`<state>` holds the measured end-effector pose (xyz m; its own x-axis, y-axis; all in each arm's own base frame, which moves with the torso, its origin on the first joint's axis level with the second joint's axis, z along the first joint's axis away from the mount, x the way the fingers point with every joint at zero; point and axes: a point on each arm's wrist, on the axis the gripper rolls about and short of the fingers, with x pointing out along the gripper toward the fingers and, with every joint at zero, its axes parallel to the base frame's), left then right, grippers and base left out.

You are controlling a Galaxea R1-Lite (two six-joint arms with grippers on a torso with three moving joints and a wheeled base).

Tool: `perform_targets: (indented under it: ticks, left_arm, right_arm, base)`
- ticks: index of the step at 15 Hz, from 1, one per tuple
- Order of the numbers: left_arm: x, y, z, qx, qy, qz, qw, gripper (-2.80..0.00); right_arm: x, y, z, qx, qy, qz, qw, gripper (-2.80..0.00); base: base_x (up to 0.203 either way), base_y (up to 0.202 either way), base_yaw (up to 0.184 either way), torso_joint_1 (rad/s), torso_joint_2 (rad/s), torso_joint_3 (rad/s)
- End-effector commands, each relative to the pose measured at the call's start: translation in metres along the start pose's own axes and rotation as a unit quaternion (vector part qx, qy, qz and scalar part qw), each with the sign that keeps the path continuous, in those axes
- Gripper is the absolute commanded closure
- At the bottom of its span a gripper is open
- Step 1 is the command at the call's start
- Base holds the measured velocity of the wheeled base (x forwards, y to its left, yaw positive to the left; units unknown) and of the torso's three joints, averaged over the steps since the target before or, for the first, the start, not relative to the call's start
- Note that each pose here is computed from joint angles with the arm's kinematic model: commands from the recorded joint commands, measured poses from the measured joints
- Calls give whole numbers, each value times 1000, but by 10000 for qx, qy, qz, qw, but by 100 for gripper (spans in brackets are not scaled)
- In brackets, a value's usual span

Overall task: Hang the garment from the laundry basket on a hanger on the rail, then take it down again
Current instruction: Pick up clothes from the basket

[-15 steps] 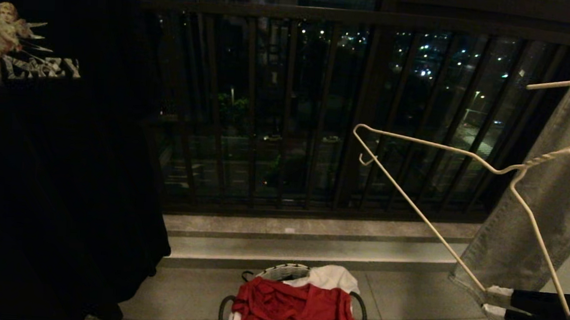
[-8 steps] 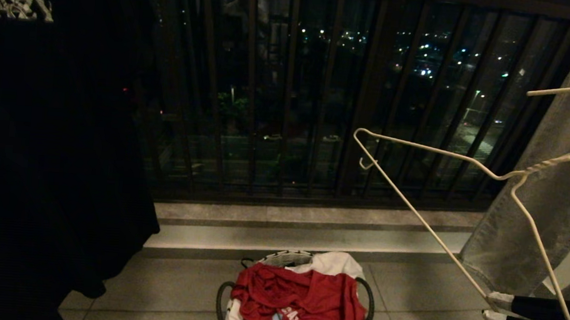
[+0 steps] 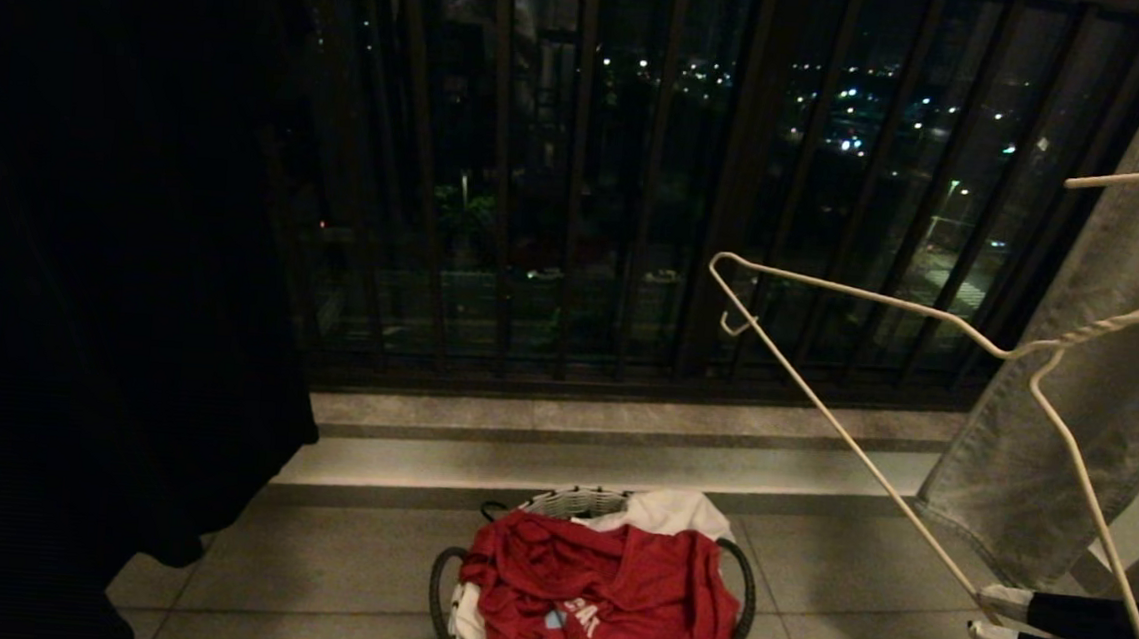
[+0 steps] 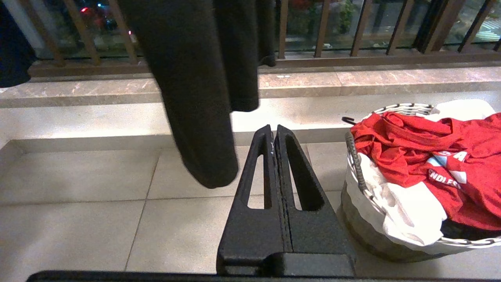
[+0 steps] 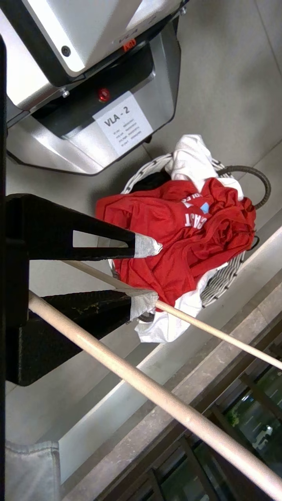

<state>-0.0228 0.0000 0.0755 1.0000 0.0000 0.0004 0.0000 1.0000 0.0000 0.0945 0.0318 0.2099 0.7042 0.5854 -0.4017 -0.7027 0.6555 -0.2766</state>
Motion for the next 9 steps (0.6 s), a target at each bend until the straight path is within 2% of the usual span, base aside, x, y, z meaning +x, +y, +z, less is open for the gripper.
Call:
perform_targets:
  ticks: [1, 9]
  left_arm:
    - [0, 0, 0, 0, -6, 0, 10000, 0]
    - [0, 0, 0, 0, -1, 0, 10000, 0]
  right_arm:
    - [-1, 1, 0, -20, -18, 6, 10000, 0]
    - [-9, 1, 6, 116, -285, -130, 9994, 0]
  base:
    - [0, 0, 0, 0, 0, 0]
    - [0, 0, 0, 0, 0, 0]
